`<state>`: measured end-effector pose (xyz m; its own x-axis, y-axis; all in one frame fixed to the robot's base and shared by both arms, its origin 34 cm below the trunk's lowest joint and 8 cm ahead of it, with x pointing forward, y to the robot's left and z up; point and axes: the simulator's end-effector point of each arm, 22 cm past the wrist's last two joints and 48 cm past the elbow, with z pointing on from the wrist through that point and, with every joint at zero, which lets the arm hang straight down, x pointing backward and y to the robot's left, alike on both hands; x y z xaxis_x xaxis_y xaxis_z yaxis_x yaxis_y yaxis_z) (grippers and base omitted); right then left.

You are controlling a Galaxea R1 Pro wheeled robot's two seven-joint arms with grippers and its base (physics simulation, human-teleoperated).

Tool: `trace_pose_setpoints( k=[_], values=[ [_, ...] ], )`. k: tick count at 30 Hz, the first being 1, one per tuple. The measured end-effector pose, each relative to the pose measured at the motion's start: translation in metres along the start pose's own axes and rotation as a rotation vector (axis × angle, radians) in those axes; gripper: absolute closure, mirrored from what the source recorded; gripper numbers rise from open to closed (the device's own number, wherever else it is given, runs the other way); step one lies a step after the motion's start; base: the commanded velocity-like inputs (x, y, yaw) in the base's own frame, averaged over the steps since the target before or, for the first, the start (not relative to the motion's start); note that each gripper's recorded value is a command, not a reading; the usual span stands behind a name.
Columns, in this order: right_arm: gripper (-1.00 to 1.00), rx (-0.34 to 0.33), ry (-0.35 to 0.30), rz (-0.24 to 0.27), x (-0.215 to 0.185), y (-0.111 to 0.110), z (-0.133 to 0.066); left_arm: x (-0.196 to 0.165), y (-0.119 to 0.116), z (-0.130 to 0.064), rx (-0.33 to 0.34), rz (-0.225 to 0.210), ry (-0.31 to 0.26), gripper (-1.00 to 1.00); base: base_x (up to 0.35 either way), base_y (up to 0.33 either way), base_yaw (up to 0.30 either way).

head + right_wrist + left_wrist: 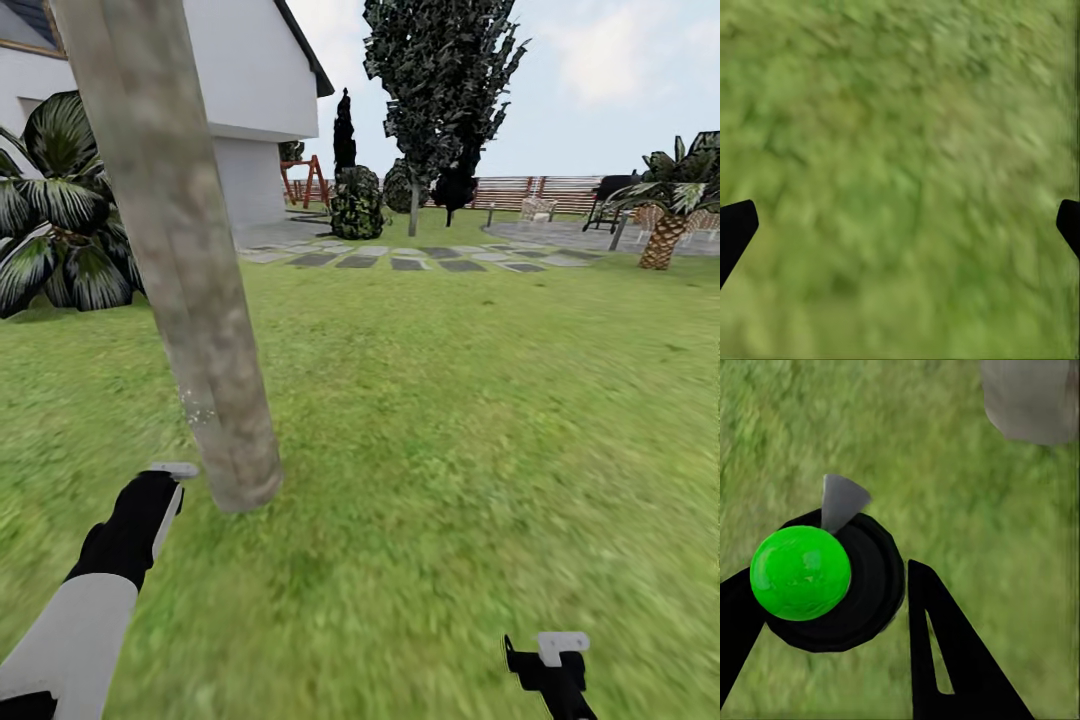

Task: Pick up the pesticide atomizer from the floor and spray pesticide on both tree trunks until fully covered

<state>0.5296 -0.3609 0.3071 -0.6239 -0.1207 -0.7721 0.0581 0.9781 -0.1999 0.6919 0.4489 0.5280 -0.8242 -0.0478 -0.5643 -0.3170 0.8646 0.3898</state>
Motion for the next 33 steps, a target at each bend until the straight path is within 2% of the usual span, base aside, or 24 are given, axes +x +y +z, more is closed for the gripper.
trace_pose_setpoints(
  k=[7, 13, 19, 24, 28, 33],
  values=[
    [-1.0, -0.001, 0.001, 0.0, 0.0, 0.001, 0.0, -0.001, 0.001, 0.0, -0.001, -0.002, -0.001, 1.0, 0.042, -0.275, 0.017],
    [-1.0, -0.003, 0.003, 0.001, 0.001, 0.002, 0.0, 0.0, 0.002, 0.001, -0.003, -0.001, 0.001, 1.0, -0.052, -0.256, 0.247],
    [-1.0, -0.004, 0.003, 0.002, 0.001, 0.003, 0.0, -0.003, 0.001, -0.001, -0.001, 0.001, -0.004, 1.0, -0.069, -0.07, 0.275],
    [-1.0, -0.003, 0.002, 0.002, 0.0, 0.002, 0.0, -0.018, -0.006, -0.008, 0.014, -0.007, -0.022, 1.0, -0.004, -0.004, 0.243],
    [-1.0, -0.002, 0.001, 0.001, 0.0, 0.001, 0.0, -0.057, -0.008, -0.021, 0.027, -0.032, -0.066, 1.0, 0.0, 0.0, 0.043],
    [-1.0, -0.001, 0.001, 0.0, 0.001, 0.0, 0.0, -0.077, -0.006, -0.028, 0.031, -0.048, -0.091, 1.0, 0.0, 0.0, 0.004]
  ],
)
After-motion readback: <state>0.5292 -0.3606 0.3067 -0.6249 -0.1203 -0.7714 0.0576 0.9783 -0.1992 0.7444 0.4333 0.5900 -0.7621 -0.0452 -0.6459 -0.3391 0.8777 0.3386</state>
